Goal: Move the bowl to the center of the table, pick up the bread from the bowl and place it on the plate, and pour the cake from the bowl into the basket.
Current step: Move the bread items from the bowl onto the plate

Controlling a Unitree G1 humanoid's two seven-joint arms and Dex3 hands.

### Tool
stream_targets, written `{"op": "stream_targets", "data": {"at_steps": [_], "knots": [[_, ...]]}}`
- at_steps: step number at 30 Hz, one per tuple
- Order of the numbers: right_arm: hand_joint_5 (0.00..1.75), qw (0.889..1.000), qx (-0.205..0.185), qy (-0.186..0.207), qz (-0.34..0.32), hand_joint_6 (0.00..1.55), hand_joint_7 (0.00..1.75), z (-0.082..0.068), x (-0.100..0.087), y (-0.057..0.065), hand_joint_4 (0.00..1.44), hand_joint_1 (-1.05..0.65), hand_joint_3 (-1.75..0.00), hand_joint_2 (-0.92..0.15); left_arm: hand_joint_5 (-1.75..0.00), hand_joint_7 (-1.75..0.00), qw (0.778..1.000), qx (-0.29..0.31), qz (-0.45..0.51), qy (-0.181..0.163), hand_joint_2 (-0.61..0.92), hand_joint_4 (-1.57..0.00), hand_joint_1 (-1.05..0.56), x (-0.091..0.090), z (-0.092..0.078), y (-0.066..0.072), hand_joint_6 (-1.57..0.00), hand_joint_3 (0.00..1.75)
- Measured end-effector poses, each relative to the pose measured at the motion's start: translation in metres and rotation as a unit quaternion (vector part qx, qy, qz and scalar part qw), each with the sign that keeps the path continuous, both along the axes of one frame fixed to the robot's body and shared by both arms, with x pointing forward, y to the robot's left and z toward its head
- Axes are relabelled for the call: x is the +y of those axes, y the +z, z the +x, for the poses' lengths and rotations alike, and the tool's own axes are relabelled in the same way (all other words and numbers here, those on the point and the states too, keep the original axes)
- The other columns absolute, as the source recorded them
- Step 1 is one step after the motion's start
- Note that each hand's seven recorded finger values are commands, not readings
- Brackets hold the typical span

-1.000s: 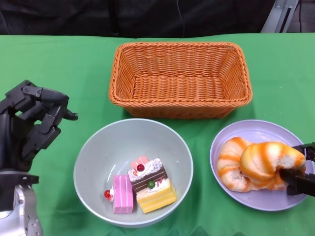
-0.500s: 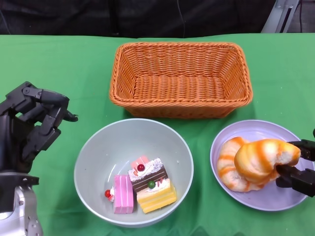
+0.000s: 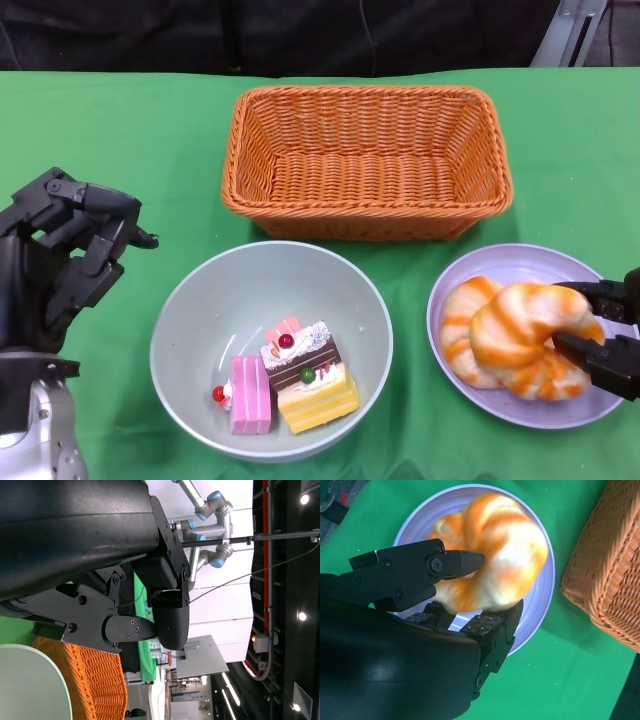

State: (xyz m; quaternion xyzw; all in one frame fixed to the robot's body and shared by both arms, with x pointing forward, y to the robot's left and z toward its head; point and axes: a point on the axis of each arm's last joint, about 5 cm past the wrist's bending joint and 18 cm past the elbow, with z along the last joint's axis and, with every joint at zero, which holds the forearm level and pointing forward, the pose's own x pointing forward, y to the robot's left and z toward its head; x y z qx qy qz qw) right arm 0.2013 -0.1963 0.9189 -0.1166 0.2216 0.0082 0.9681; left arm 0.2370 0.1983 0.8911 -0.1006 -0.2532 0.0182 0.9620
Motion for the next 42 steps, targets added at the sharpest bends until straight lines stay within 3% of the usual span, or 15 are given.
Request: {"op": "stream_targets", "data": {"at_steps": [15, 20, 21, 26, 31, 37, 42], "knots": [[0.41, 1.000, -0.011, 0.008, 0.000, 0.56, 0.01, -0.001, 0.000, 0.001, 0.47, -0.27, -0.23, -0.92, -1.35, -0.92, 1.000, 0.006, 0.002, -0.003, 0.92, -0.82, -0.14, 0.000, -0.001, -0.004, -0.95, 0.32], [0.36, 0.999, -0.028, 0.019, -0.008, 0.52, 0.00, -0.001, 0.000, 0.001, 0.40, -0.28, -0.20, -0.92, -1.34, -0.91, 1.000, 0.005, 0.002, -0.004, 0.92, -0.82, -0.15, 0.000, -0.001, -0.004, -0.95, 0.31], [0.30, 0.999, -0.033, 0.021, -0.013, 0.43, 0.00, -0.002, 0.000, 0.001, 0.31, -0.29, -0.20, -0.92, -1.34, -0.92, 1.000, 0.005, 0.003, -0.005, 0.92, -0.82, -0.15, 0.000, -0.001, -0.004, -0.95, 0.31], [0.17, 0.993, -0.101, 0.048, -0.042, 0.32, 0.00, -0.006, 0.004, -0.001, 0.18, -0.26, -0.21, -0.92, -1.34, -0.92, 1.000, 0.003, 0.004, -0.005, 0.92, -0.83, -0.15, 0.000, -0.001, -0.004, -0.95, 0.31], [0.14, 0.989, -0.122, 0.055, -0.056, 0.30, 0.00, -0.006, 0.003, -0.003, 0.18, -0.29, -0.19, -0.92, -1.33, -0.91, 1.000, 0.003, 0.004, -0.005, 0.92, -0.83, -0.15, 0.000, -0.001, -0.004, -0.96, 0.31], [0.14, 0.973, -0.188, 0.070, -0.113, 0.31, 0.01, -0.009, 0.002, -0.006, 0.23, -0.31, -0.16, -0.92, -1.32, -0.91, 1.000, 0.003, 0.004, -0.005, 0.92, -0.83, -0.15, 0.000, -0.001, -0.004, -0.96, 0.31], [0.13, 0.946, -0.278, 0.071, -0.151, 0.37, 0.03, -0.012, 0.002, -0.022, 0.27, -0.31, -0.11, -0.90, -1.32, -0.91, 1.000, 0.006, 0.005, -0.005, 0.92, -0.83, -0.15, 0.000, -0.001, -0.005, -0.95, 0.30]]}}
